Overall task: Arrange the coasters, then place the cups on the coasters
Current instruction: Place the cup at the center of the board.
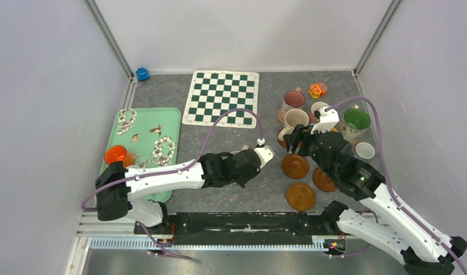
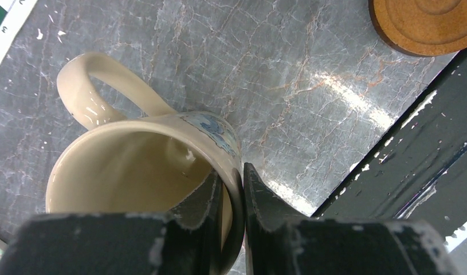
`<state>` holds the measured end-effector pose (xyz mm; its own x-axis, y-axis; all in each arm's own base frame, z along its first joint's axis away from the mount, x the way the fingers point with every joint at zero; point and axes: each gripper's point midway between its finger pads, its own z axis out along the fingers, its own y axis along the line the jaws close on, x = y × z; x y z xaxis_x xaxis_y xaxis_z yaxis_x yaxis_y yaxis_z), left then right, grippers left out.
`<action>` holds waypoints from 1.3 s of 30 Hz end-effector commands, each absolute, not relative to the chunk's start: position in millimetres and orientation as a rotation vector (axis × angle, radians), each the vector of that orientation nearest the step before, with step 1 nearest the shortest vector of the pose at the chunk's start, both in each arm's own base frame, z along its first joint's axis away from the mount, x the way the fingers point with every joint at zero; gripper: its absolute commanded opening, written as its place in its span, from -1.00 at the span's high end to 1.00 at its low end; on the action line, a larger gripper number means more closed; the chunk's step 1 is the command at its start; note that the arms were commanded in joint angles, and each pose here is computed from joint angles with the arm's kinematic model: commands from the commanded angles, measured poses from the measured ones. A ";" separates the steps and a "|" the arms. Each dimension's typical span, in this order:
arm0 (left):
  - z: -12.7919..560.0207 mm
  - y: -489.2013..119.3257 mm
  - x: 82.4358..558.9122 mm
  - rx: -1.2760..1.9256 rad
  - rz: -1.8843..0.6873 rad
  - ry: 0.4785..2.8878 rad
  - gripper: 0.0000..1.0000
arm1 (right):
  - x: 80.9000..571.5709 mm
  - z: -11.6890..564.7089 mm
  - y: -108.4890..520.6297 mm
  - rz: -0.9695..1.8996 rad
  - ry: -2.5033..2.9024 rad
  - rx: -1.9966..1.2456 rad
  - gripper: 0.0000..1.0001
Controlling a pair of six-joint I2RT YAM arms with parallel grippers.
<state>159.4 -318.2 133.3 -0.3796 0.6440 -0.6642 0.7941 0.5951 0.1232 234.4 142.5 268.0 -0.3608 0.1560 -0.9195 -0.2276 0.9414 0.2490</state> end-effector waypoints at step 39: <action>236.9 -142.6 263.8 0.432 -0.068 2.060 -0.99 | 213.6 198.9 259.8 0.600 2.271 -0.191 -0.10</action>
